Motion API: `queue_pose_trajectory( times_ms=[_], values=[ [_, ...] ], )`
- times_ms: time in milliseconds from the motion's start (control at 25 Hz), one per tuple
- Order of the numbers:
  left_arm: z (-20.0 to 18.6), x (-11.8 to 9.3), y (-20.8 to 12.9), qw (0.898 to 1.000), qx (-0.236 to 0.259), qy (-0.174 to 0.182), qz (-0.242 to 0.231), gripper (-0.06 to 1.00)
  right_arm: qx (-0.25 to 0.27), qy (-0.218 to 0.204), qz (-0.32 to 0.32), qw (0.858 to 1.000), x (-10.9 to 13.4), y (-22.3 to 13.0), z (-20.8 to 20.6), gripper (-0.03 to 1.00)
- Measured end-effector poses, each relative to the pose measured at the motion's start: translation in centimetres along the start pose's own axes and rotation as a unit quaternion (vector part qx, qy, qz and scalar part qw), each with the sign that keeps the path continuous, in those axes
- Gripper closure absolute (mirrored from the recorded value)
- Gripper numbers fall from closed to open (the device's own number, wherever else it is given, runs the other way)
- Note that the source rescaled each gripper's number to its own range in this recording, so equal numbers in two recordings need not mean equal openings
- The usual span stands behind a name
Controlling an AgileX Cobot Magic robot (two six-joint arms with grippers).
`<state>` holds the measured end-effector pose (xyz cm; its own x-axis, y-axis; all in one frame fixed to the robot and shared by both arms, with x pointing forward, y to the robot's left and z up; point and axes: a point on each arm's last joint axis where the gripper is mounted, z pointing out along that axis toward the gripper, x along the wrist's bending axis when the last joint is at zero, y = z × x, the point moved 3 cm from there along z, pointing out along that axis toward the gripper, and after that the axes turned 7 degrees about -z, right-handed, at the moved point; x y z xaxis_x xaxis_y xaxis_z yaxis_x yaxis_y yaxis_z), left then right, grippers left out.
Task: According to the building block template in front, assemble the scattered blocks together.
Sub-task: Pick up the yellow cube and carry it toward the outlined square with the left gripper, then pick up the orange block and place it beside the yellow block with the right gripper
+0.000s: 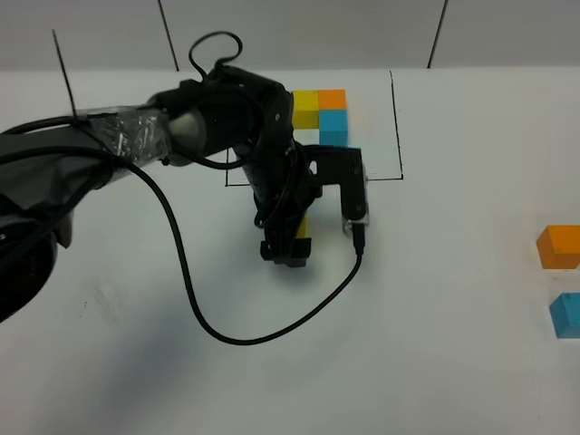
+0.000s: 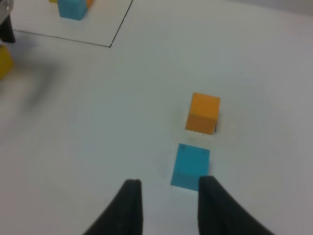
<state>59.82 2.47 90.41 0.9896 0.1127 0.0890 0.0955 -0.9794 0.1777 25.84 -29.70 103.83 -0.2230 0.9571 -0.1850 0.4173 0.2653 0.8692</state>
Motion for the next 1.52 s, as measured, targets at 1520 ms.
queue_pose_trajectory(
  times_ms=[1520],
  values=[
    [-33.6, -26.5, -29.1, 0.825, -0.218, 0.410, -0.323, 0.24, 0.000, 0.000, 0.000, 1.000, 0.0, 0.0, 0.0, 0.97]
  ],
)
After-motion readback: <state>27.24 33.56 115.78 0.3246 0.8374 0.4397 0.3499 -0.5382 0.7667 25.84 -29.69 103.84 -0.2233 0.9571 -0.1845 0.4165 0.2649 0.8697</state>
